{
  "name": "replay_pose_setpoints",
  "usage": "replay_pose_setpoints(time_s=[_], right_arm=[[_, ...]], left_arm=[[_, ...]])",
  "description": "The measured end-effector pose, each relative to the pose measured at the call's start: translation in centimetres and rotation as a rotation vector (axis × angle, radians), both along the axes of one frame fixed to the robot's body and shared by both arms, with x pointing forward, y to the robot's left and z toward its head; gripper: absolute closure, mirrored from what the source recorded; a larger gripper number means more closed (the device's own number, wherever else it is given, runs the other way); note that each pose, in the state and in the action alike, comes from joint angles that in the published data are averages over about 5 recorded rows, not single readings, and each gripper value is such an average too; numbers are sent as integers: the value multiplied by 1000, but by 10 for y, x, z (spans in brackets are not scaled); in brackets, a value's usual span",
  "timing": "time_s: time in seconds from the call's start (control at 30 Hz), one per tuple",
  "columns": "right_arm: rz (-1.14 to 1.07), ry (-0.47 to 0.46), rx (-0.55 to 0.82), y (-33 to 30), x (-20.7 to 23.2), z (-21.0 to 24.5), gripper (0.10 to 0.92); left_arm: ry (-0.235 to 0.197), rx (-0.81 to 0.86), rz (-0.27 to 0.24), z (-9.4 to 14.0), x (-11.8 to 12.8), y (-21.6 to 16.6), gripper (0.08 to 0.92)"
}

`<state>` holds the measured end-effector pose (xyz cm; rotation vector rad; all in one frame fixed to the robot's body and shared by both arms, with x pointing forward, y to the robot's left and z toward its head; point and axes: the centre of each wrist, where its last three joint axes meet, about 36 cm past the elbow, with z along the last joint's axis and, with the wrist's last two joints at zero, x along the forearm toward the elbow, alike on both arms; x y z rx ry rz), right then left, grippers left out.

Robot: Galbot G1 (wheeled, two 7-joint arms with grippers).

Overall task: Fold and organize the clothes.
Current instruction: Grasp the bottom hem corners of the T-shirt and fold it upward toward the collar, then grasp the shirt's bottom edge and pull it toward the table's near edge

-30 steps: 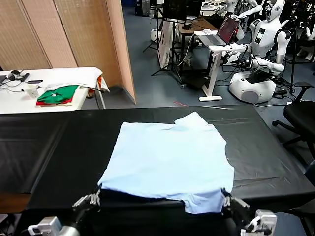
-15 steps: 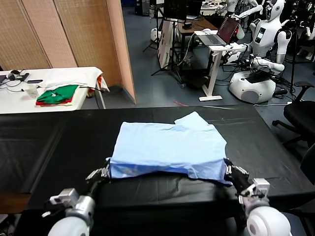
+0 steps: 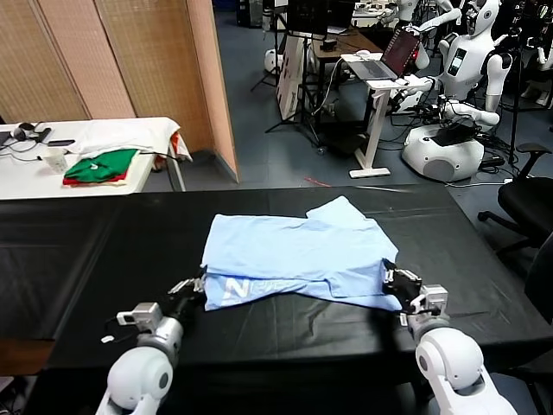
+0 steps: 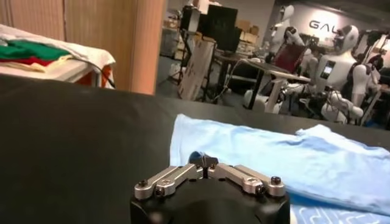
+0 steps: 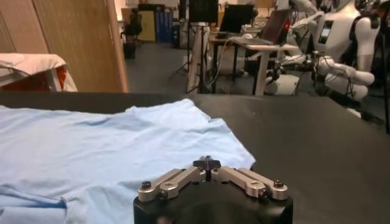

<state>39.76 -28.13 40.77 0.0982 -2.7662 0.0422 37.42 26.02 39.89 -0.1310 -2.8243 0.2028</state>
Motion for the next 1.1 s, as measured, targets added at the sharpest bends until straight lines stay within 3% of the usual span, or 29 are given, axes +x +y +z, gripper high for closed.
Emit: replay_pose_setpoints(time_s=[0.13, 0.2, 0.3, 0.4, 0.47, 0.6, 0.83, 0.93, 1.1], right_arm=[[11, 15, 5, 3, 2, -5, 697], [10, 60, 4, -3, -35, 2, 567], [12, 124, -16, -12, -89, 18, 378], [17, 132, -17, -10, -89, 15, 208], [21, 136, -17, -8, -88, 13, 144], [26, 142, -15, -5, -88, 9, 117], [29, 146, -14, -4, -88, 7, 144], [30, 147, -14, -4, -87, 6, 181], [32, 151, -14, -4, -88, 6, 234]], left_arm=[[-11, 49, 7, 0, 7, 9, 844], [-9, 69, 11, 0, 10, 14, 788], [7, 90, 11, 0, 11, 19, 618], [86, 110, -5, -7, -28, 21, 429], [134, 119, -13, -9, -53, 21, 298], [140, 120, -12, -11, -54, 22, 124], [156, 100, -17, -12, -53, 22, 95], [161, 86, -24, -11, -54, 21, 134], [162, 75, -43, -9, -55, 19, 349]])
